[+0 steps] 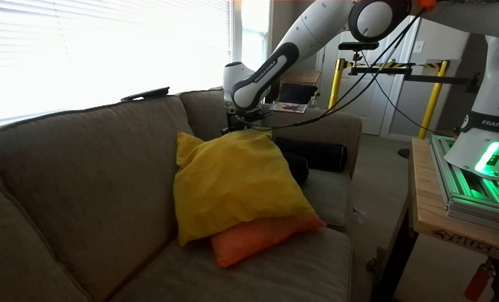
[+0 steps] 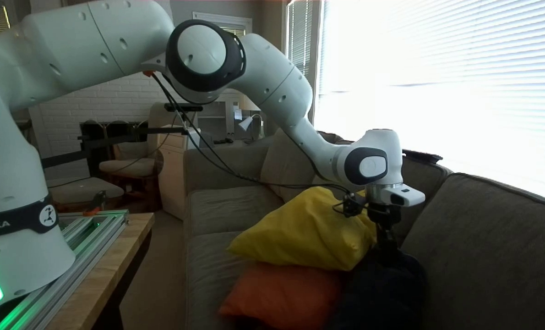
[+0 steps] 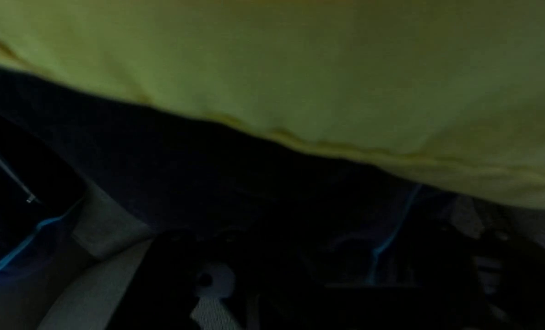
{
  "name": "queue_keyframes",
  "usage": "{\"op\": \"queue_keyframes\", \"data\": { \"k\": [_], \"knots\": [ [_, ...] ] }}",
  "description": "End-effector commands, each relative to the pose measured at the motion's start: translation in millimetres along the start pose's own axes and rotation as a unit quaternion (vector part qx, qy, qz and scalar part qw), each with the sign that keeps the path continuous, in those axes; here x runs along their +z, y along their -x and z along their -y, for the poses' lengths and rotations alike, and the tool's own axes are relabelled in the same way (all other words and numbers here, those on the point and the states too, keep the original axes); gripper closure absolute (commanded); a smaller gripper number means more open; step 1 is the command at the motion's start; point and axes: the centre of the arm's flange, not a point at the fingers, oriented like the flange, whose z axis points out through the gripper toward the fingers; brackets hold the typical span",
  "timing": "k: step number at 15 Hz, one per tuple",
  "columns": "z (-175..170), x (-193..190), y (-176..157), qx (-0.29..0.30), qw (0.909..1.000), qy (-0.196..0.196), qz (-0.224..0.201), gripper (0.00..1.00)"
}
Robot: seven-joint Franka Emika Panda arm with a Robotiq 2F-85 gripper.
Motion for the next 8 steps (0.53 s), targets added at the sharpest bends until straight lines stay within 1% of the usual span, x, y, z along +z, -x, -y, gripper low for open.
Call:
{"op": "queue_keyframes", "data": {
  "k": [1, 4, 5, 8],
  "knots": [
    [8, -17, -16, 0.009, 0.9998, -0.017, -0.010, 0.74],
    [4, -63, -11, -0.007, 0.9992, -0.022, -0.032, 0.95],
    [2, -78, -11, -0.009, 0.9988, -0.027, -0.040, 1.00],
    [-4, -126, -13, -0.015, 0.9962, -0.044, -0.074, 1.00]
  ]
}}
